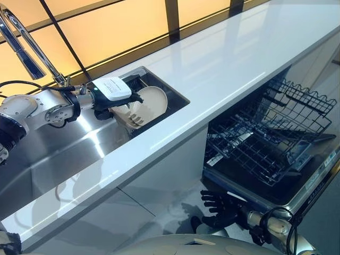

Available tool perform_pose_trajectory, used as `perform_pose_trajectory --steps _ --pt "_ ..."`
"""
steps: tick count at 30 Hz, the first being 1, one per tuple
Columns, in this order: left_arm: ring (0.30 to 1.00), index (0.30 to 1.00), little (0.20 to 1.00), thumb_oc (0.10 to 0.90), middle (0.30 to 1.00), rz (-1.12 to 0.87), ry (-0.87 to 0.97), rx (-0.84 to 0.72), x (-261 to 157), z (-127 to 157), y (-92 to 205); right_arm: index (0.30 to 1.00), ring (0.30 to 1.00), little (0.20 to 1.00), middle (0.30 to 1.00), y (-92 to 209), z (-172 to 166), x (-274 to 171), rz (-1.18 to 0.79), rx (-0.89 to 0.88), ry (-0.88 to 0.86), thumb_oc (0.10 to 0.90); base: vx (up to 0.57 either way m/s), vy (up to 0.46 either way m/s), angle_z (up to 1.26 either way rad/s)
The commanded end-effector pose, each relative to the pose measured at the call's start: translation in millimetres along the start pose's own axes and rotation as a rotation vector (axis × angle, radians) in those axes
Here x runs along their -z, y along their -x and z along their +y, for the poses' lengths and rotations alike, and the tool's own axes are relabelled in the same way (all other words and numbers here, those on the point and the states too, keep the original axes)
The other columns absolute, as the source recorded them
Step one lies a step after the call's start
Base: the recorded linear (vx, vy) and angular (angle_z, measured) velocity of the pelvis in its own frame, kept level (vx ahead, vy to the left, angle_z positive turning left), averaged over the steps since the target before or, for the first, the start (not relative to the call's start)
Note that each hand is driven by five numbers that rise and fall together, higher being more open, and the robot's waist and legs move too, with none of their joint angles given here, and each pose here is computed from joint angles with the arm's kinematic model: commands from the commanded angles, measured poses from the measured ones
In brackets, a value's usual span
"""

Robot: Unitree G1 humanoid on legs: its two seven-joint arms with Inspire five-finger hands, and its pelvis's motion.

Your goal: Pick up plates and place into dishwasher.

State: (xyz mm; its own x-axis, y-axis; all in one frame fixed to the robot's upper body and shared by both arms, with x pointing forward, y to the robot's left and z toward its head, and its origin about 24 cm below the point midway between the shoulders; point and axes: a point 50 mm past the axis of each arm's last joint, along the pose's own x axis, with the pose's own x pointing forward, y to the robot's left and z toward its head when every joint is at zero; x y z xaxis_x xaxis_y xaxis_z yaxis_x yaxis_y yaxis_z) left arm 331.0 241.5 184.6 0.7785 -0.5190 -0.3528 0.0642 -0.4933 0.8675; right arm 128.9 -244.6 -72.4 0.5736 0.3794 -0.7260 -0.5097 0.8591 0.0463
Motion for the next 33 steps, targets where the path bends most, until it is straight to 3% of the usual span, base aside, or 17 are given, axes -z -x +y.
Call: perform_pose_trajectory --steps 1,26,27,28,29,30,33 --pt "0.900 0.900 0.900 0.800 0.900 0.247 0.034 -0.123 45.2 29.1 19.9 0.900 0.900 0.900 0.900 7.3 -1.9 -36.6 -0.192 -0.019 0.071 0.800 0.00 0.000 0.00" --pt "0.900 0.900 0.900 0.800 0.900 0.301 0.088 -0.025 48.7 -0.1 22.2 0.900 0.900 0.900 0.900 12.0 -4.9 -35.5 -0.188 0.004 0.072 0.800 0.00 0.000 0.00" --pt "0.575 0.575 0.521 0.421 0.575 0.310 0.091 -0.026 49.8 -1.5 21.9 0.900 0.900 0.900 0.900 12.2 -4.5 -35.2 -0.191 0.005 0.072 0.800 0.00 0.000 0.00" --pt "0.429 0.429 0.351 0.251 0.429 0.315 0.092 -0.030 50.3 -2.0 22.1 0.900 0.900 0.900 0.900 12.3 -4.0 -35.3 -0.194 0.006 0.072 0.800 0.00 0.000 0.00" --pt "0.342 0.342 0.249 0.149 0.342 0.318 0.093 -0.031 51.0 -1.8 22.5 0.900 0.900 0.900 0.900 12.5 -4.1 -35.3 -0.195 0.006 0.072 0.800 0.00 0.000 0.00" --pt "0.300 0.300 0.200 0.100 0.300 0.324 0.096 -0.034 52.0 -1.3 22.8 0.900 0.900 0.900 0.900 12.6 -4.0 -35.3 -0.196 0.006 0.073 0.800 0.00 0.000 0.00" --pt "0.300 0.300 0.200 0.100 0.300 0.329 0.092 -0.043 53.1 -0.5 23.0 0.900 0.900 0.900 0.900 13.0 -3.5 -35.5 -0.196 0.002 0.078 0.800 0.00 0.000 0.00"
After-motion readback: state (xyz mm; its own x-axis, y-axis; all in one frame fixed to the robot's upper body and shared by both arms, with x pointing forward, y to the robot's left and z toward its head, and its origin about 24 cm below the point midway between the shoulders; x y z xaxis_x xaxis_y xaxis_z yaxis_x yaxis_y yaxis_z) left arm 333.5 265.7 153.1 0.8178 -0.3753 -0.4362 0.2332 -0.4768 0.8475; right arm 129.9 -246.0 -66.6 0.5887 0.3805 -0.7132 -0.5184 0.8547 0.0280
